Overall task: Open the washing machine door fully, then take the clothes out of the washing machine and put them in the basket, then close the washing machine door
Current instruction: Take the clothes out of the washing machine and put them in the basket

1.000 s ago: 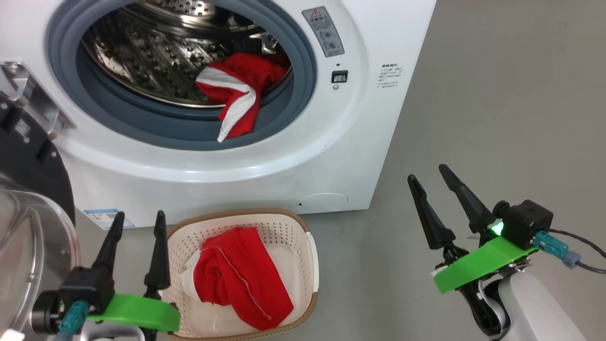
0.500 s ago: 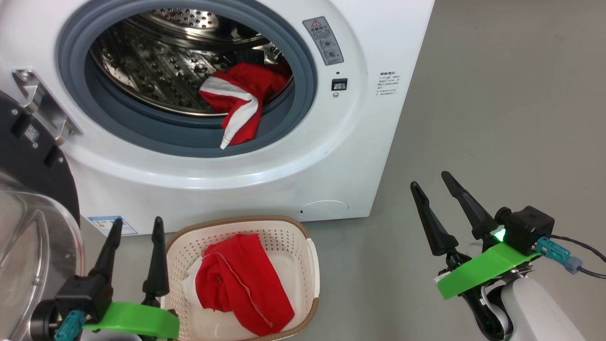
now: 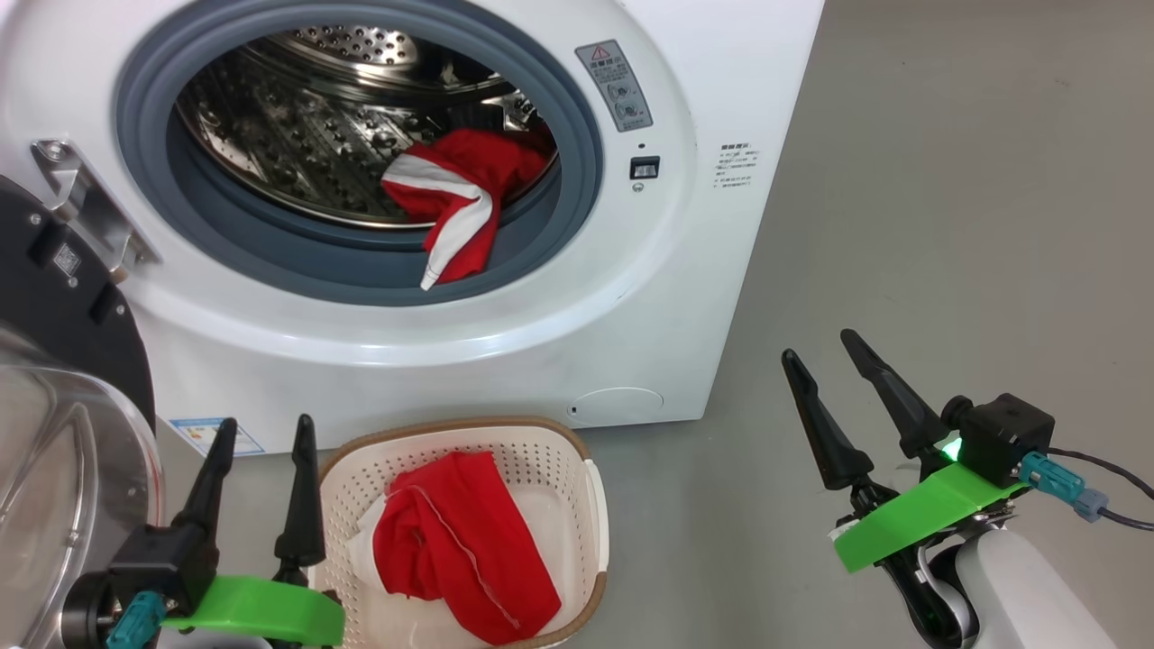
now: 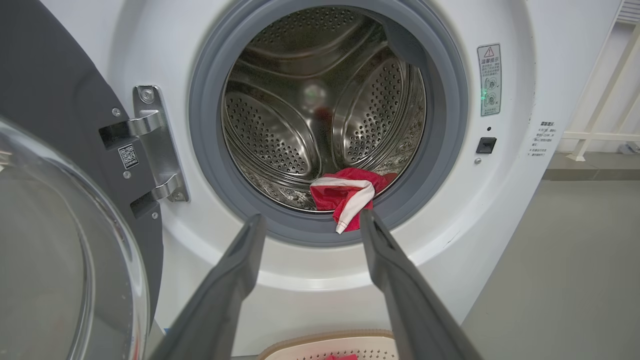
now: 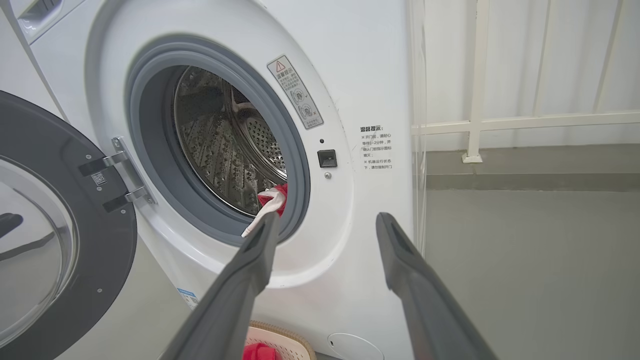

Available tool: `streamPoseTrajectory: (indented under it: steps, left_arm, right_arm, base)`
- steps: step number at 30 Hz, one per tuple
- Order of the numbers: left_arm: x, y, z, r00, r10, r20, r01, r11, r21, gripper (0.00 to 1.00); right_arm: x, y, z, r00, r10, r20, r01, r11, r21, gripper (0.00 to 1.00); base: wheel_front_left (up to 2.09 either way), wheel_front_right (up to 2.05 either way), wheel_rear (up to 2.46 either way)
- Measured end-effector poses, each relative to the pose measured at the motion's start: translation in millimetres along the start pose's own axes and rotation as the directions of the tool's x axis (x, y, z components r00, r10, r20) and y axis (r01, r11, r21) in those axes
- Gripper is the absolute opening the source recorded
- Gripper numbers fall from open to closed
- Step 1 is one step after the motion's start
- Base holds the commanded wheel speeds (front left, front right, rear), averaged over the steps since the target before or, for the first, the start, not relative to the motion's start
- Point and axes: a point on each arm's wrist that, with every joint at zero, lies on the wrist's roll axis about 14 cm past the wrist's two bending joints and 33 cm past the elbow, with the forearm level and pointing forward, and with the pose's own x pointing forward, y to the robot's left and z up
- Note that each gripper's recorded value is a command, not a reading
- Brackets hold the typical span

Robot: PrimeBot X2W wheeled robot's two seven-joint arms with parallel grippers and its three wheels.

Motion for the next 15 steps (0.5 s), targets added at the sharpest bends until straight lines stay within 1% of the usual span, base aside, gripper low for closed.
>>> streamPoseTrajectory:
  steps: [15]
  left_arm:
    - [0.4, -3.1, -3.8, 1.0, -0.008, -0.011, 0.008, 1.0, -0.01, 1.0]
  right_arm:
    - [-0.5, 0.6, -2.4, 1.0, 0.003, -0.007, -0.003, 1.0, 0.0, 1.0]
  base:
    - [0.0, 0.0, 0.0]
